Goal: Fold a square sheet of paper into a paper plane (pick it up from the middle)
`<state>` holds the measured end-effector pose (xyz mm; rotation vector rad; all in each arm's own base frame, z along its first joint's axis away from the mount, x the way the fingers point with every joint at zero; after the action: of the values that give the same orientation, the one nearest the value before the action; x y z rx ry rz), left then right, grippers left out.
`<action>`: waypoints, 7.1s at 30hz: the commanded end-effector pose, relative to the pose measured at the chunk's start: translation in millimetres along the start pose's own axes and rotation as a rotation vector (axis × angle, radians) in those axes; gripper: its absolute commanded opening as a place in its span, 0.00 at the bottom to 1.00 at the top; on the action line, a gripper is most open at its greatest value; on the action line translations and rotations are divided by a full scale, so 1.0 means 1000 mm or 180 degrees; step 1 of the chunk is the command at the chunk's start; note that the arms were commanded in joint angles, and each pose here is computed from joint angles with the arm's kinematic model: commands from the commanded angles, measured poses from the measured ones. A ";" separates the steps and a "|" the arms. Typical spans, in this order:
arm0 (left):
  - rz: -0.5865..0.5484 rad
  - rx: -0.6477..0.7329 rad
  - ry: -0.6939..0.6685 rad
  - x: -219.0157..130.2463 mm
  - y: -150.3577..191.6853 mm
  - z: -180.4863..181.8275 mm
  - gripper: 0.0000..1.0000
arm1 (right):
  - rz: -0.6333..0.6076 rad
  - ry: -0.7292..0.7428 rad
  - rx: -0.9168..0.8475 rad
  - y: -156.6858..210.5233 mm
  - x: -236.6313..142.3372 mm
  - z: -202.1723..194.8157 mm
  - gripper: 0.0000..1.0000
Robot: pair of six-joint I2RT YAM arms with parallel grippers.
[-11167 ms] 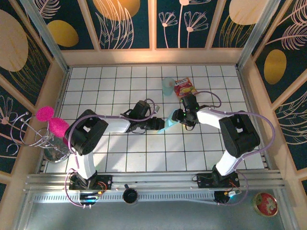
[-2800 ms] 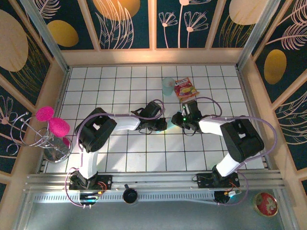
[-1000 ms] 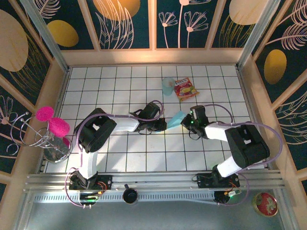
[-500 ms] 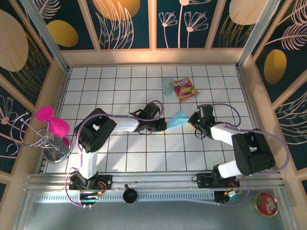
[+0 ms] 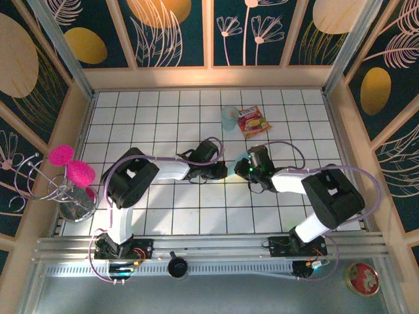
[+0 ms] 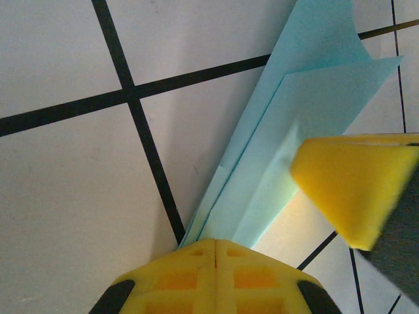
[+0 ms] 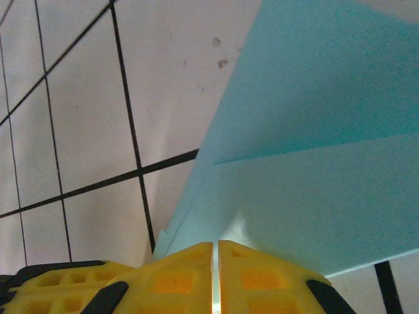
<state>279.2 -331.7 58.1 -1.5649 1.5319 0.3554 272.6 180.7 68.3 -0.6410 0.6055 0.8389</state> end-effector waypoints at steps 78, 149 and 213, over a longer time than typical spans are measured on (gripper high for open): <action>0.0565 0.0334 -0.0071 0.015 0.015 0.008 0.00 | 0.0753 0.0202 -0.0122 -0.011 0.026 -0.034 0.06; -0.1358 -0.0107 -0.0907 -0.129 -0.025 0.058 0.99 | -0.0332 0.1921 0.0283 -0.032 0.008 0.041 0.60; -0.1207 -0.1248 0.0270 -0.127 -0.007 0.093 0.65 | 0.0746 -0.0980 -0.0309 -0.005 0.026 0.064 0.03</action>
<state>296.2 -170.8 100.8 -2.1521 1.1852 0.4067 301.6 241.5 93.5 -0.5477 0.4053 1.1723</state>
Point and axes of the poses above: each hand's point on the last joint's axis, 136 mm out from that joint toward the fingers, its own x axis out along the fingers, its own z axis along the line the jaws close on, y = z × x, the point moved 6 cm from there along -x, back along the fingers, and after that the axes turned 7 degrees about x, right-handed, at the moved point
